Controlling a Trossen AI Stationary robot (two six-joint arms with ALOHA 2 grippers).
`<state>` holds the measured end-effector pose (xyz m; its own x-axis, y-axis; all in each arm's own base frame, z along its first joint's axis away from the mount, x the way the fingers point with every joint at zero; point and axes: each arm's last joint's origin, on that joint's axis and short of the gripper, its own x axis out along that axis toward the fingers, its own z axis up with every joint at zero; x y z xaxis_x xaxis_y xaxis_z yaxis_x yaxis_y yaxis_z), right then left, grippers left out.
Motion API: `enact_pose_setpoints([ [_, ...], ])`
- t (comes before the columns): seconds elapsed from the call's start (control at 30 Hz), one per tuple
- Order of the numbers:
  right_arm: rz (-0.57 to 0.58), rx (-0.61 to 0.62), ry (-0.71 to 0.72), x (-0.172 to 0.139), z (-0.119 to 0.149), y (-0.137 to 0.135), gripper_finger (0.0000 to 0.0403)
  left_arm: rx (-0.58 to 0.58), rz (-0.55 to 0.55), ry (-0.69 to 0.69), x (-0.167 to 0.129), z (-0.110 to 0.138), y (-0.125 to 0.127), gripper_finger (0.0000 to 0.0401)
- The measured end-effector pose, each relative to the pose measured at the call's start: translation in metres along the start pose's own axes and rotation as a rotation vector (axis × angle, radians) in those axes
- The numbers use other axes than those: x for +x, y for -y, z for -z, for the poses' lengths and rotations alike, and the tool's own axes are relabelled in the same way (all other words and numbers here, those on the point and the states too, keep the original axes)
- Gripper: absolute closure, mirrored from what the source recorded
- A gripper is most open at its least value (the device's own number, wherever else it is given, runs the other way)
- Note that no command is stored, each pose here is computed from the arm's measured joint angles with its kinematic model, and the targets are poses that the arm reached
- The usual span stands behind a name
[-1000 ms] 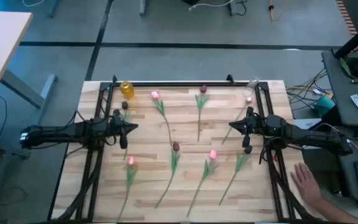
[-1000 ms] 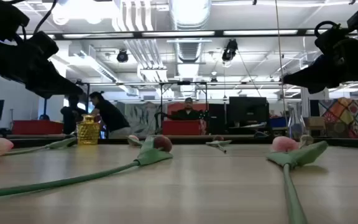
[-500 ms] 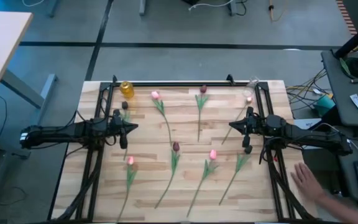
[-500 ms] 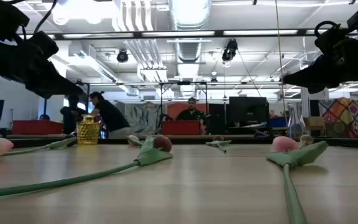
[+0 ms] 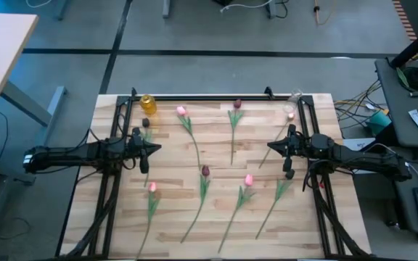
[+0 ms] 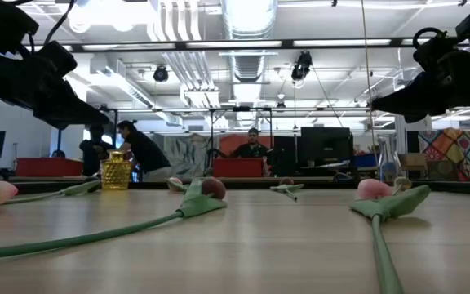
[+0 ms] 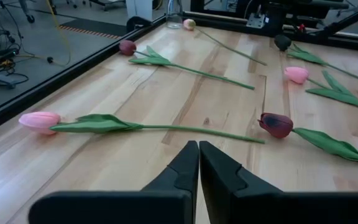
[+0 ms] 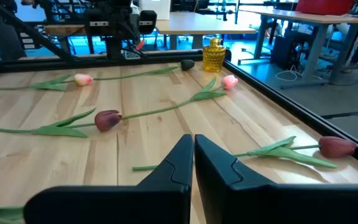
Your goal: Sort flowers into vase by color
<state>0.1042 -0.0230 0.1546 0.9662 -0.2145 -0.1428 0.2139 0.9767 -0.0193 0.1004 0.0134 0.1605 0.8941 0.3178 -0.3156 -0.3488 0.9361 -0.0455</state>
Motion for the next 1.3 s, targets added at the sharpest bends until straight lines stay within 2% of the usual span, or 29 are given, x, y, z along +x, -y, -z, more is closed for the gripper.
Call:
enact_pose_setpoints([
  [1.13,0.000,-0.003,0.023,0.0000,-0.0021,0.0000,0.0394,0.000,0.000,0.000,0.0000,0.0000,0.0000,0.0401],
  [1.2,0.000,0.021,0.022,0.0000,-0.0021,0.0000,0.0394,0.001,0.000,-0.001,0.0000,0.0001,0.0000,0.0401],
  [1.3,-0.002,0.128,0.035,0.0000,-0.0033,0.0000,0.0394,0.000,0.000,0.000,0.0000,0.0001,0.0000,0.0401],
])
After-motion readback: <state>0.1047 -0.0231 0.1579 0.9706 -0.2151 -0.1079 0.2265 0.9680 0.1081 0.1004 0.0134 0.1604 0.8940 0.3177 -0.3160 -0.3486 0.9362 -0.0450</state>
